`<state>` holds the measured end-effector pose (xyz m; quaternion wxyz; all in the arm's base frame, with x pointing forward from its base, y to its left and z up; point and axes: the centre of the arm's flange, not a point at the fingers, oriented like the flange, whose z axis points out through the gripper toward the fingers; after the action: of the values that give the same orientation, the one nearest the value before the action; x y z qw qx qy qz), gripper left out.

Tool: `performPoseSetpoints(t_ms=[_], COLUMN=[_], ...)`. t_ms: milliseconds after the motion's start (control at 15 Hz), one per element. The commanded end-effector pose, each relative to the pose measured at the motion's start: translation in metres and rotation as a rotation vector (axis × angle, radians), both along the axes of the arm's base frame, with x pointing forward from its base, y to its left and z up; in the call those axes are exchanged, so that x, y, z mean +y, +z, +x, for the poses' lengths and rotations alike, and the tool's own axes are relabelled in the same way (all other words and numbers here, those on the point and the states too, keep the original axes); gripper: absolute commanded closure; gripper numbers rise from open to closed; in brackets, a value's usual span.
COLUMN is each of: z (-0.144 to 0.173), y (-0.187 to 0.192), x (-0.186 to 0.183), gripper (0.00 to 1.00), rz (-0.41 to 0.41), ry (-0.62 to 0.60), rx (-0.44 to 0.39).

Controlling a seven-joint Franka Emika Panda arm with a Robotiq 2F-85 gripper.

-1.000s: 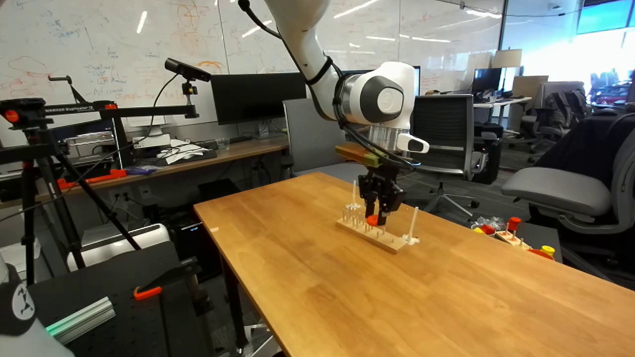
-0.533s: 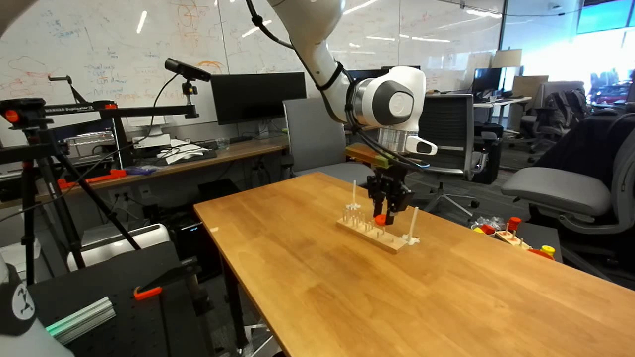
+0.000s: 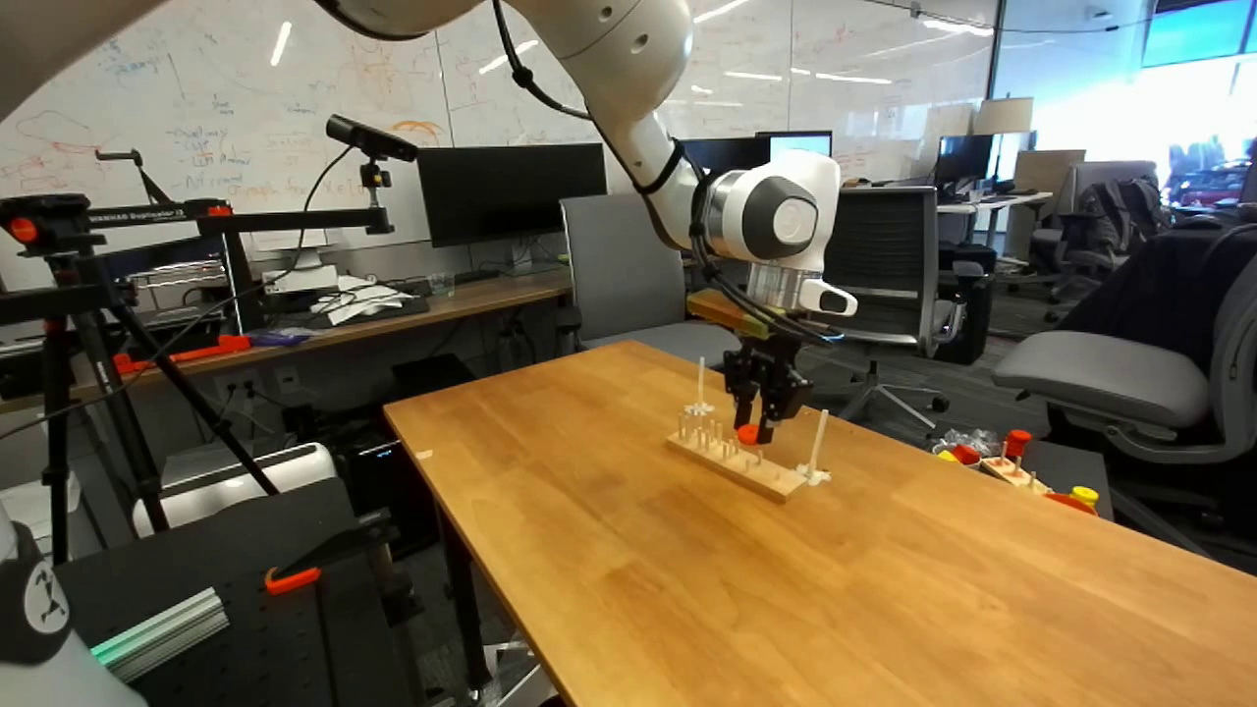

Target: Stick the orange disk into the wooden rack

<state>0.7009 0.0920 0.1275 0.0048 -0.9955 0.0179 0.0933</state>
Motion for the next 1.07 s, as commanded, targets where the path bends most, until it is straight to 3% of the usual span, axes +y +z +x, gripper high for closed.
performPoseSetpoints(t_ms=[0,1000], z=[0.020,0.026], y=[-0.005,-0.033], x=[0.009,0.000], gripper=[0.83,0.83], rz=[0.015,0.054], ry=[-0.017,-0.050], rx=[0.016,0.059])
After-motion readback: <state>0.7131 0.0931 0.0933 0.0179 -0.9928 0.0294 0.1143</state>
